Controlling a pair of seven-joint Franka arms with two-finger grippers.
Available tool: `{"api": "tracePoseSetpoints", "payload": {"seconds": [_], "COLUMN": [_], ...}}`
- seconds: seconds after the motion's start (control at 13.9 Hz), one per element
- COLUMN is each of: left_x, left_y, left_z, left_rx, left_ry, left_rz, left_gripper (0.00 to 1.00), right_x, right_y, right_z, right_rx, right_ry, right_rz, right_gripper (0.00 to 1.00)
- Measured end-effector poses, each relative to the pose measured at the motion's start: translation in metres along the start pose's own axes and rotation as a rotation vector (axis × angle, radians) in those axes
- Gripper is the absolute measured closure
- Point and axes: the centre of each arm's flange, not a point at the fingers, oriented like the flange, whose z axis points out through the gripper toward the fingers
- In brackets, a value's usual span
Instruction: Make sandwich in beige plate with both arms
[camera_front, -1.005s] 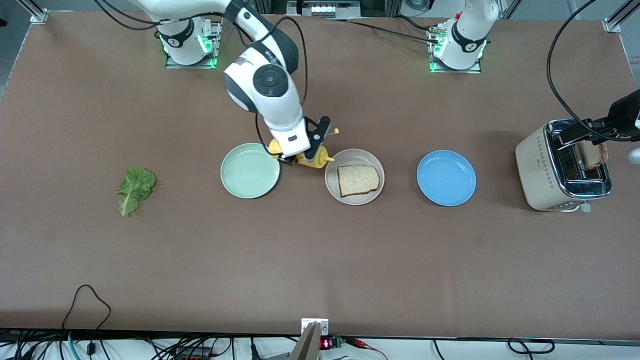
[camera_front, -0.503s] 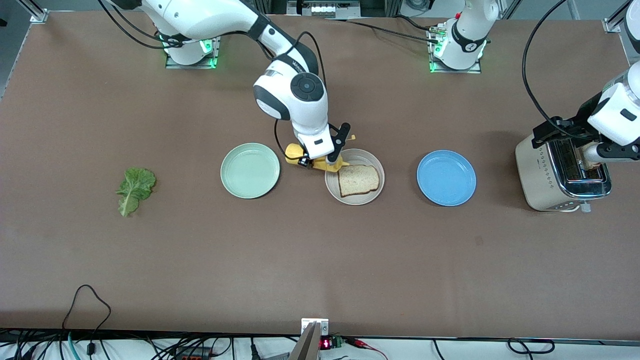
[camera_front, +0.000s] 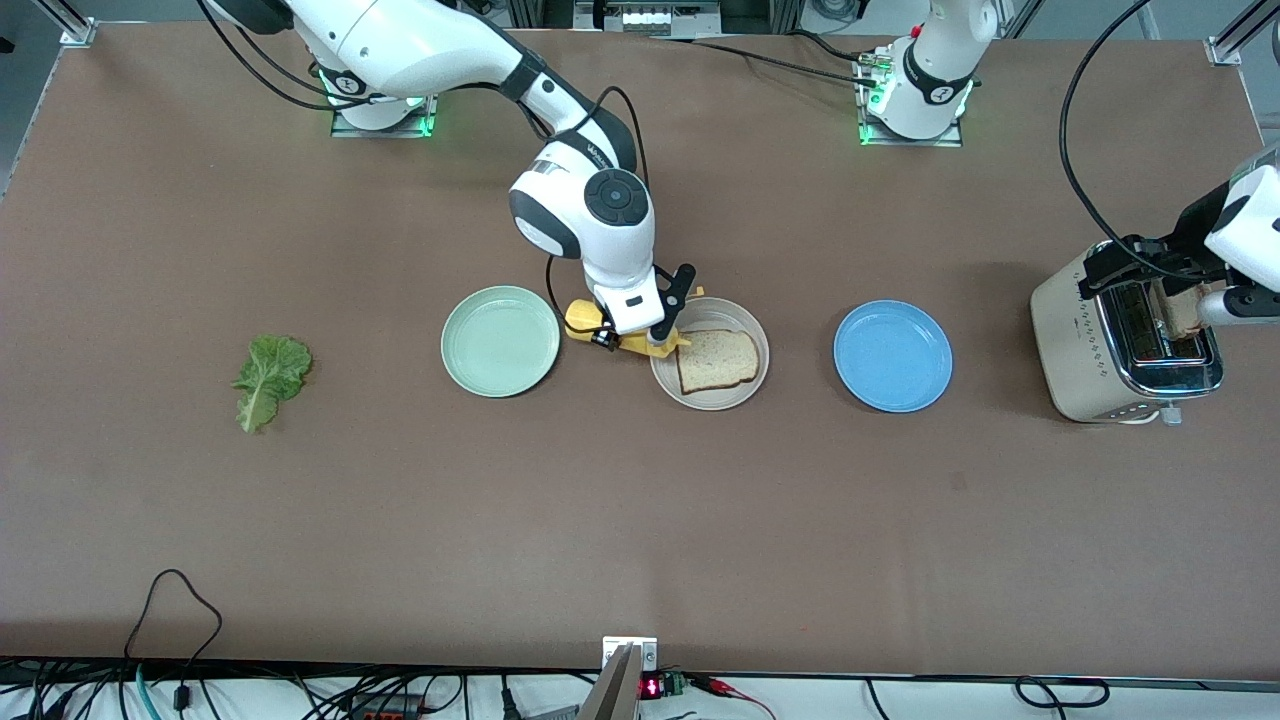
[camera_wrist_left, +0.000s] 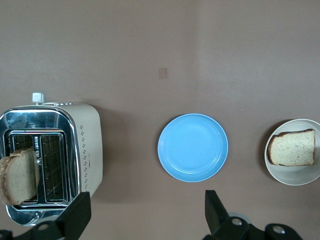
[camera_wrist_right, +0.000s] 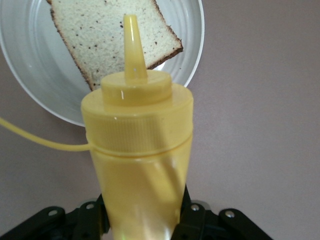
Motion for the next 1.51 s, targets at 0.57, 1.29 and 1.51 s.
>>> {"api": "tracePoseSetpoints", "payload": {"seconds": [0.57, 1.29, 1.51], "left_x": [0.000, -0.007, -0.012], "left_y": [-0.002, 0.016, 0.013], "left_z": [-0.002, -0.008, -0.010], "left_rx": [0.010, 0.017, 0.019], "left_ry": [0.004, 0.008, 0.007], "left_rz": [-0.008, 0.028, 0.022], "left_gripper": [0.00, 0.00, 0.00], "right_x": [0.014, -0.066, -0.136], "right_y": [0.006, 0.120, 0.178], "right_z": [0.004, -0.059, -0.094], "right_rx": [-0.015, 0.042, 0.141], "right_ry": [0.018, 0.068, 0.152], "right_rz": [0.038, 0.154, 0.121], "right_gripper": [0.49, 0.49, 0.49]}}
